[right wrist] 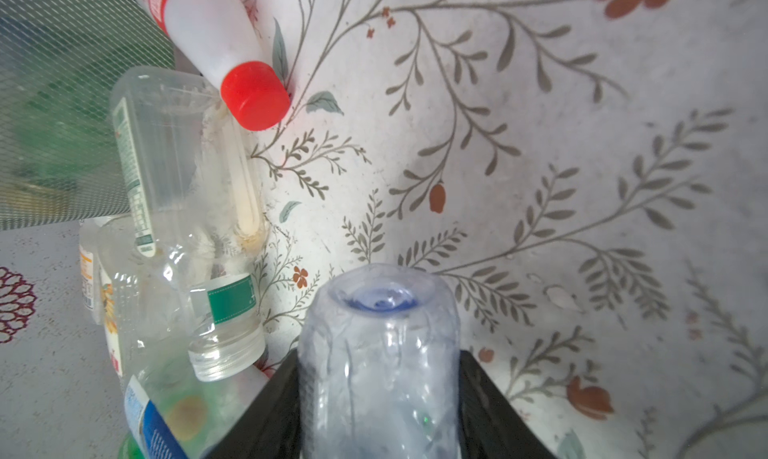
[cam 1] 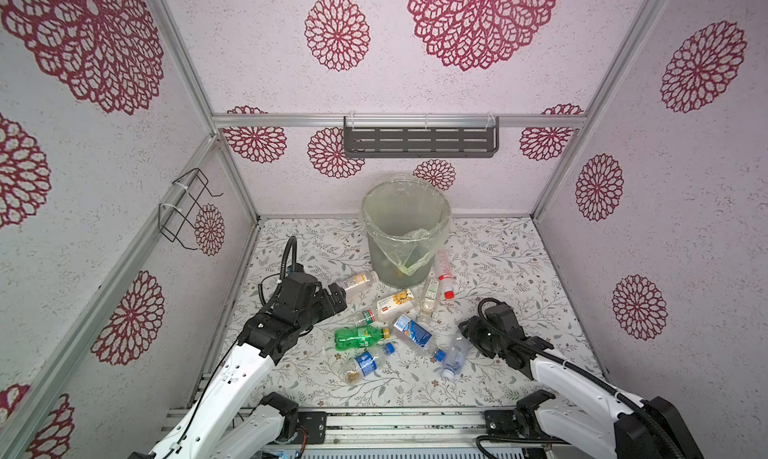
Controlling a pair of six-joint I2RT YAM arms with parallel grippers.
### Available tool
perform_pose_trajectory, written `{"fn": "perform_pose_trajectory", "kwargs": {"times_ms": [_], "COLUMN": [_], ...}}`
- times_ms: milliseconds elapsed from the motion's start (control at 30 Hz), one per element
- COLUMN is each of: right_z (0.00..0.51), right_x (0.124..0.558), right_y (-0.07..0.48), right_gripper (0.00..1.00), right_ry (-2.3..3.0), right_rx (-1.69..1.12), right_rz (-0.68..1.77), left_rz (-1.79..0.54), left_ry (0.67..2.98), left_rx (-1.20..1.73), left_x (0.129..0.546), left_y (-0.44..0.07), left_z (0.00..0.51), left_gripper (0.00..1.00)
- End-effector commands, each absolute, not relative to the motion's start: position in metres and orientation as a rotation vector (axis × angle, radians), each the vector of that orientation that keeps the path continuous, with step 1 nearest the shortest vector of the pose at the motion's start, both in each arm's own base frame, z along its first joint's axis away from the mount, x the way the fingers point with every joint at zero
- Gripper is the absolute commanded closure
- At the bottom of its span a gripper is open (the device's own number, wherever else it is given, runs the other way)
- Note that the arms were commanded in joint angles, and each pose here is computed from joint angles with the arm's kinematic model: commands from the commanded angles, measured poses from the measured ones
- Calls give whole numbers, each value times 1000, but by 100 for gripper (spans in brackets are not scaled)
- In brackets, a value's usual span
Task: Throw the plastic bottles in the bin
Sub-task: 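Close the right gripper on the clear bottle, then lift the clear bottle with the right gripper toward the bin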
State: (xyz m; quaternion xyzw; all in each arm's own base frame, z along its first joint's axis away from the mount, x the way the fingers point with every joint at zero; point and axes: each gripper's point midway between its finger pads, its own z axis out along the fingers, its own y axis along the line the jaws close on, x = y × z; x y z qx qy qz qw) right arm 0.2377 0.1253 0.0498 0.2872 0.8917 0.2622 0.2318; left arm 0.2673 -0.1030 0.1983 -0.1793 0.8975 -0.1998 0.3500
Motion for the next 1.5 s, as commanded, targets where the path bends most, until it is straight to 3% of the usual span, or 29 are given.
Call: {"fn": "perform_pose_trajectory", "kwargs": {"times_ms": [0,767,1467], "right_z": [56,102,167], "right_x": [237,238,257], "right_y": [123,115,131], "right_gripper": [44,46,47], "right_ry": [2438,2365,2248], "right_rx": [787,725,668], "right_rz": [713,700,832], "left_rz": [-513,-521,-508], "left_ry": [2293,2273,2281], "left_rx": [-484,-495,-492], "left_x": [268,260,264], "left_y": [-97,-92,-91], "left_z": [204,209,207], "left_gripper": [3,3,3]}}
